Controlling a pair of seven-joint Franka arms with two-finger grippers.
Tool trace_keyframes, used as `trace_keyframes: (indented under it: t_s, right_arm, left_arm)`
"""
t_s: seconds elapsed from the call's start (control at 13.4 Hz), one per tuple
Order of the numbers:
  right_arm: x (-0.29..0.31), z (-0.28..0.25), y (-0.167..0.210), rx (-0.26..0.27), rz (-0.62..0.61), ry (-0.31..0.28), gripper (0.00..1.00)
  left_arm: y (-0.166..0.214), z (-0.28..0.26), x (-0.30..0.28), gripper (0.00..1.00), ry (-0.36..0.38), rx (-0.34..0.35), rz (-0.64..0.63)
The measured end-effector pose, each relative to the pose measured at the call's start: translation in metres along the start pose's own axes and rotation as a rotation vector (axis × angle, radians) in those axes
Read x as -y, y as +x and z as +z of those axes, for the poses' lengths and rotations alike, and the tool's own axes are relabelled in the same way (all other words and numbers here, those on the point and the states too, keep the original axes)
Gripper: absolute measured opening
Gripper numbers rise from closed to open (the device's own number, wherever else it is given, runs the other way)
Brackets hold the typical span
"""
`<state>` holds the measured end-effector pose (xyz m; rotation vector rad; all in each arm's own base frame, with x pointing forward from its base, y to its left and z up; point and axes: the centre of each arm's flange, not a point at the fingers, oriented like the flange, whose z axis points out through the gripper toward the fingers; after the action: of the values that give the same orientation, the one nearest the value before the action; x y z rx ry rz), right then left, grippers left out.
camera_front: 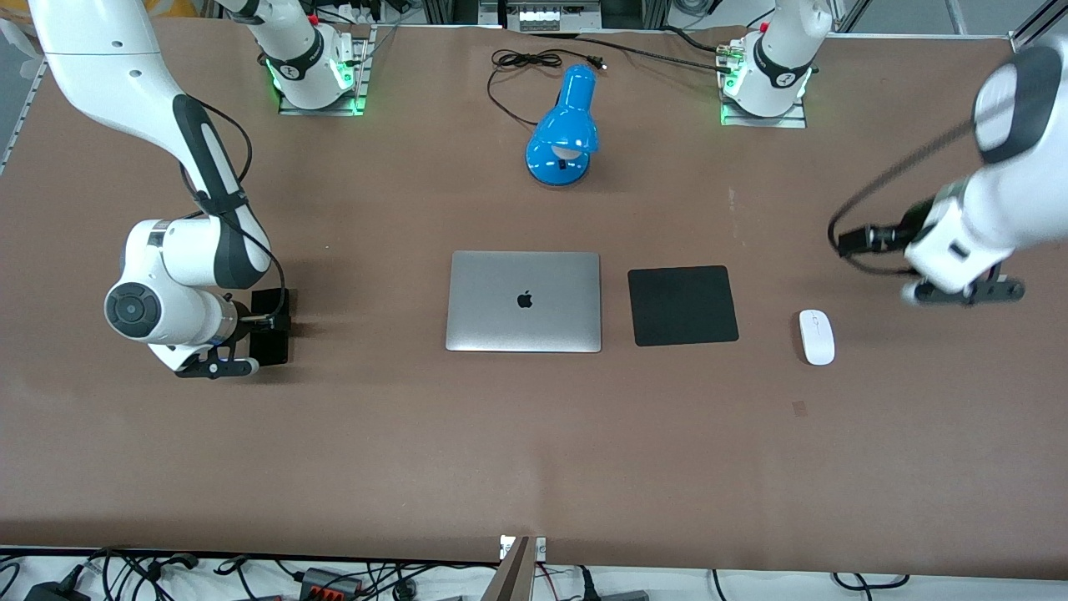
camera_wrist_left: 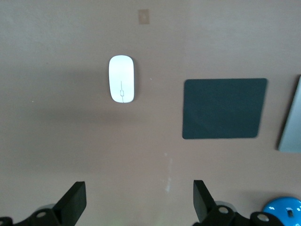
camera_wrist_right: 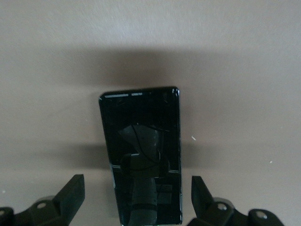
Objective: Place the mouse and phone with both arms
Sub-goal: 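Reach the right gripper to the phone while the left gripper reaches the mouse, then grasp the phone with the right gripper while the left gripper grasps the mouse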
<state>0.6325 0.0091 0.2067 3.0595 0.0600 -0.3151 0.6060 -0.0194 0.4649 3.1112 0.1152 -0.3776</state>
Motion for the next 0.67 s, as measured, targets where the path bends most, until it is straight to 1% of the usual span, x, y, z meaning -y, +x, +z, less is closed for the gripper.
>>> trace_keyframes:
  t_s: [0.15, 0.22, 0.37, 0.52, 0.67]
  right_arm:
    - [-0.002, 0.01, -0.005, -0.003, 0.004, 0.0, 1.0]
    - [-0.003, 0.017, -0.009, -0.009, 0.007, 0.0, 1.0]
    - [-0.005, 0.032, -0.015, -0.017, 0.012, 0.0, 1.0]
    - [-0.006, 0.038, -0.019, -0.021, 0.017, 0.001, 1.0]
    - [-0.013, 0.04, -0.02, -0.025, 0.029, 0.002, 1.0]
  left_arm:
    - [0.032, 0.044, 0.009, 1.0, 0.036, -0.006, 0.0]
    - [0.043, 0.064, 0.01, 1.0, 0.054, -0.009, 0.015]
    - [0.053, 0.094, 0.009, 1.0, 0.064, -0.048, 0.05]
    - [0.056, 0.128, 0.011, 1.0, 0.061, -0.127, 0.088]
    - [0.054, 0.173, 0.018, 1.0, 0.056, -0.245, 0.133]
